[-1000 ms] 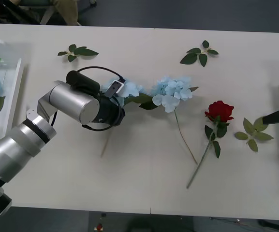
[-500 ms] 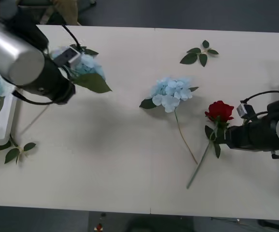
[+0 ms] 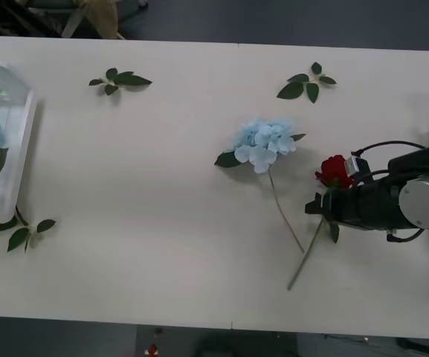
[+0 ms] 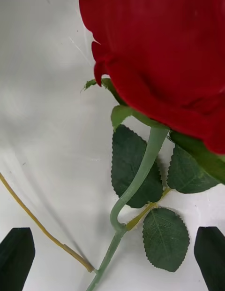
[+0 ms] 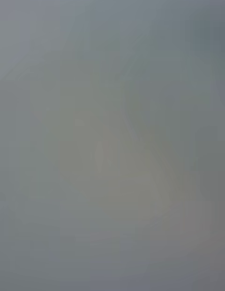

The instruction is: Put the red flowers into the right box and the blue flowers into the left box

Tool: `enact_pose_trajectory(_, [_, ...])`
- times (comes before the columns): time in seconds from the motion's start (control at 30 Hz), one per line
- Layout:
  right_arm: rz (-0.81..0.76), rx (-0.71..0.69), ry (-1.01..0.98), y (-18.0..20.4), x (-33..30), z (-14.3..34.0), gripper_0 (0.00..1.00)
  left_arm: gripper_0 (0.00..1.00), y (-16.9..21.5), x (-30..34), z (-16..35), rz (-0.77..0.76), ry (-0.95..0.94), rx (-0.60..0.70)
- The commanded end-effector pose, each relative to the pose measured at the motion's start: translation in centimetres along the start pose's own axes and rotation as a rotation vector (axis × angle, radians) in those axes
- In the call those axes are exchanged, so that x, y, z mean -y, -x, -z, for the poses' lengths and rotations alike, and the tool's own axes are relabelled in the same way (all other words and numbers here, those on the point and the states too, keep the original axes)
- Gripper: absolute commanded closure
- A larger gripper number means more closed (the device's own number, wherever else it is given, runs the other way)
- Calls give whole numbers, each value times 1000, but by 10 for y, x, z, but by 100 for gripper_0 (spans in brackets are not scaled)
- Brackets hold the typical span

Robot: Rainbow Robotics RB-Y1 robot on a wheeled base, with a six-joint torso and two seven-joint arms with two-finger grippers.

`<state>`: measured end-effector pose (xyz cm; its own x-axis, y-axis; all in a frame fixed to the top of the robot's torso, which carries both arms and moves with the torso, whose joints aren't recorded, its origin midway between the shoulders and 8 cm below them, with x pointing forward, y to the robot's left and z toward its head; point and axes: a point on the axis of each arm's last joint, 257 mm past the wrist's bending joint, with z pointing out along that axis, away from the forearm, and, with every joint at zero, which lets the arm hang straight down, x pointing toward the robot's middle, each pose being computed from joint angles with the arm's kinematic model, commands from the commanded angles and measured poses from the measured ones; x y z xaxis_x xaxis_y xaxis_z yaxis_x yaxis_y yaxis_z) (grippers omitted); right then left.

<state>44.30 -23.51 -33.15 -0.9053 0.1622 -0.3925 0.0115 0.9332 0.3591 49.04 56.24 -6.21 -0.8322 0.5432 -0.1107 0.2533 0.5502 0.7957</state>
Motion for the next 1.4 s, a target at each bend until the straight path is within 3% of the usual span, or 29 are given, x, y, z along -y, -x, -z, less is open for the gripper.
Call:
enact_pose_trajectory(0.03, [11,10,-15,8,-2,-6,1,100,-8,-12,-42,-21,66,4])
enact_pose_trajectory(0.13, [17,15,-30,8,3,-17,6,100,-8,-24,-75,-52,145,35])
enact_pose_trajectory(0.23, [13,23,-43,11,11,-25,25,100,-7,-31,-96,-51,179,83])
enact_pose_trajectory(0.3, [8,28,-51,13,14,-27,54,100,-7,-31,-109,-64,198,108])
enact_pose_trajectory(0.33, [8,27,-52,13,15,-27,60,95,-7,-32,-111,-71,204,111])
enact_pose_trajectory(0.4, [10,31,-57,14,16,-26,92,48,-9,-33,-116,-79,216,114])
enact_pose_trajectory(0.43, [8,31,-61,15,19,-26,100,43,-9,-34,-116,-80,218,117])
enact_pose_trajectory(0.5, [6,38,-68,18,22,-22,100,23,-8,-34,-116,-81,220,119])
enact_pose_trajectory(0.57, [2,39,-73,20,26,-19,100,12,-7,-36,-114,-86,224,122])
enact_pose_trajectory(0.7, [1,54,-87,34,34,-2,100,2,3,-40,-105,-97,212,159])
enact_pose_trajectory(0.93, [-26,93,-90,59,45,57,100,0,21,-1,-69,-112,-61,246])
enact_pose_trajectory(1.13, [-85,173,-107,92,71,149,100,0,37,93,32,-139,-541,334])
enact_pose_trajectory(1.23, [-61,220,-174,107,105,204,100,0,80,142,97,-187,-647,478])
enact_pose_trajectory(1.4, [23,261,-290,124,167,261,100,0,131,220,154,-101,-781,566])
